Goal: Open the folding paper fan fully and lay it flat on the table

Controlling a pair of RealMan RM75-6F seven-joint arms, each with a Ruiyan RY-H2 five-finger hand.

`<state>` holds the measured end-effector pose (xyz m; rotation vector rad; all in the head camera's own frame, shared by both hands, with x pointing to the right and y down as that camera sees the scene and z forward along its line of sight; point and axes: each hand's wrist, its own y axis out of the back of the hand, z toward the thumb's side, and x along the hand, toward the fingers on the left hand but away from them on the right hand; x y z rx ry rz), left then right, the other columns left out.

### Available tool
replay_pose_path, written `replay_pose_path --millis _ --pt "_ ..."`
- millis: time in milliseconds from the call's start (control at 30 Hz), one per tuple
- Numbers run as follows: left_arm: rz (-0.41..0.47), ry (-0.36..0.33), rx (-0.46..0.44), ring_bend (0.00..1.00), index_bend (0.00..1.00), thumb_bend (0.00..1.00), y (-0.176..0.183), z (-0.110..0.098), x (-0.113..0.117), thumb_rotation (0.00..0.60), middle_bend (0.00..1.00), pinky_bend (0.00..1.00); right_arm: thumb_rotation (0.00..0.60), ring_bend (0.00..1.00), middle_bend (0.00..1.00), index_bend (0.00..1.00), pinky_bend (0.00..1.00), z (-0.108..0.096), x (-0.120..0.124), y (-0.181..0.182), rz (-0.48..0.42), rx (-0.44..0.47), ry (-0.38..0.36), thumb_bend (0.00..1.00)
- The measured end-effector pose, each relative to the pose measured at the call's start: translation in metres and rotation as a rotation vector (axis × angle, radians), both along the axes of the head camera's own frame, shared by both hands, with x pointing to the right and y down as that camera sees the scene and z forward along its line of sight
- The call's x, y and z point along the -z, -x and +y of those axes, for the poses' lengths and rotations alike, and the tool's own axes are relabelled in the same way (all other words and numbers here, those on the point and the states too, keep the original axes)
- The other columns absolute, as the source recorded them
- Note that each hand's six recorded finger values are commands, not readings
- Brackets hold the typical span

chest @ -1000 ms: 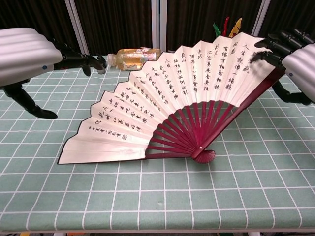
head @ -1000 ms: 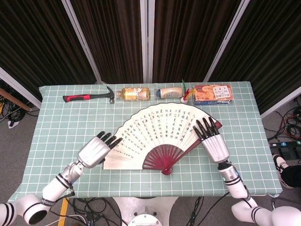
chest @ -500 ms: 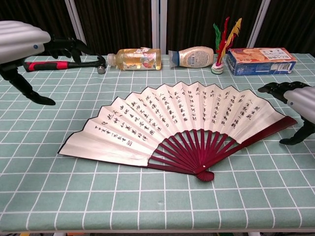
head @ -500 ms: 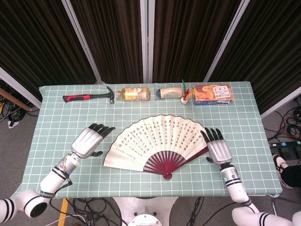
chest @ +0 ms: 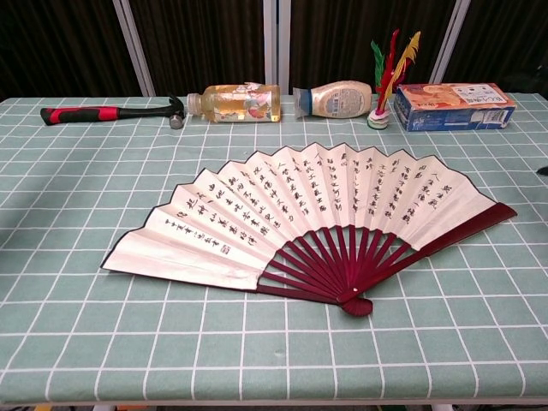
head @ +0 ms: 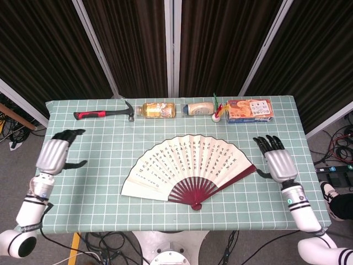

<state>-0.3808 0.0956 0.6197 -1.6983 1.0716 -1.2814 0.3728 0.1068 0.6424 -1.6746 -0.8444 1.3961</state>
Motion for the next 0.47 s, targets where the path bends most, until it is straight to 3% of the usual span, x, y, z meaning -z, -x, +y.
replay_pose_path --millis 133,200,267,467 --pt "-0.107 -0.068 0.099 0.22 0.27 0.0 0.046 0.021 0.012 0.6 0.29 0.28 0.6 0.07 0.16 0.19 0.12 0.001 0.039 -0.032 -0.1 -0.071 -0.11 0.22" --pt "-0.153 -0.086 0.143 0.22 0.27 0.0 0.065 0.039 0.018 0.6 0.29 0.27 0.6 0.02 0.12 0.14 0.05 0.007 0.057 -0.051 -0.107 -0.091 -0.145 0.22" --pt "-0.191 -0.096 0.173 0.22 0.27 0.0 0.077 0.057 0.025 0.6 0.29 0.27 0.6 0.0 0.09 0.11 0.0 0.02 0.072 -0.07 -0.093 -0.11 -0.149 0.22" --pt "-0.263 -0.078 0.22 0.22 0.27 0.0 0.086 0.112 0.039 0.6 0.29 0.25 0.6 0.0 0.08 0.09 0.0 0.057 0.09 -0.09 -0.09 -0.171 -0.145 0.22"
